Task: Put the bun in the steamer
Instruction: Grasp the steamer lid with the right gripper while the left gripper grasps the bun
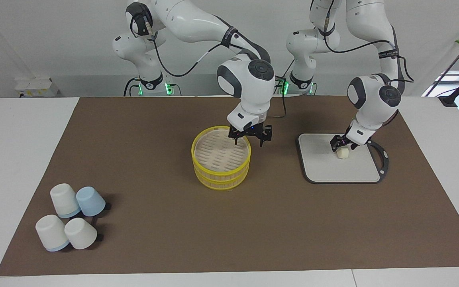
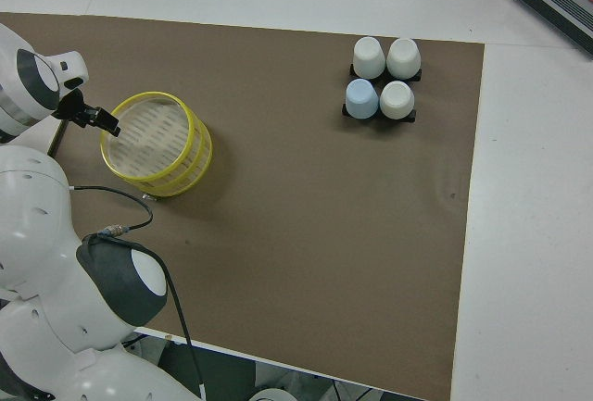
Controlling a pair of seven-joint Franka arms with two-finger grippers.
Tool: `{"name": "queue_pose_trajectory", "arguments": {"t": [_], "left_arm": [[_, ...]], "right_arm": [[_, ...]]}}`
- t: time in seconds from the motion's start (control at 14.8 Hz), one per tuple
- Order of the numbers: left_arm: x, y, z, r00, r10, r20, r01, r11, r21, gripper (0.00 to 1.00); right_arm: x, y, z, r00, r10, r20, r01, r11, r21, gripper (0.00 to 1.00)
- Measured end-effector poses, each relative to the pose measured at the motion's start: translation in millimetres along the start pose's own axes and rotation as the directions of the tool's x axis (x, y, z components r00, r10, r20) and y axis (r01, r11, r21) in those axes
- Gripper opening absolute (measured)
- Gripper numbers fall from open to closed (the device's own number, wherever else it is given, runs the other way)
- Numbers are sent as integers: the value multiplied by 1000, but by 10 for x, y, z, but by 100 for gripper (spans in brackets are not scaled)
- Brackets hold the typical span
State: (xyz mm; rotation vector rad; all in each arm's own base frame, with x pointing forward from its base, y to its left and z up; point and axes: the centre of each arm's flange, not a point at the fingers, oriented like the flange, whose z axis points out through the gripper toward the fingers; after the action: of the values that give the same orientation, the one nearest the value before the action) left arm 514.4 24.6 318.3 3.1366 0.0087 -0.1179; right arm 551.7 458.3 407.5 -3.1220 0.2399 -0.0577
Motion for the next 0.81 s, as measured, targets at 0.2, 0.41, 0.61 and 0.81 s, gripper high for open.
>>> {"name": "queue_pose_trajectory", "arguments": {"t": [0.2,0.41,0.61,0.81], "left_arm": [[6,0,-9,1000,1,-3,-1,1000,0,31],[88,10,-163,1000,4,0,-4,1000,0,27],[255,62,-577,1000,10,18,-10,1000,0,27],[351,152,-897,1000,-10,23,10,1000,-1,27]], "right_arm": [[42,48,146,1000,9,-10,-8,1000,12,91],[8,47,176,1000,5,2,-5,1000,-1,55],[-51,22,114,1000,-4,16,5,1000,-17,23],[-26,58,-156,999,0,33,1,999,-41,11]]}}
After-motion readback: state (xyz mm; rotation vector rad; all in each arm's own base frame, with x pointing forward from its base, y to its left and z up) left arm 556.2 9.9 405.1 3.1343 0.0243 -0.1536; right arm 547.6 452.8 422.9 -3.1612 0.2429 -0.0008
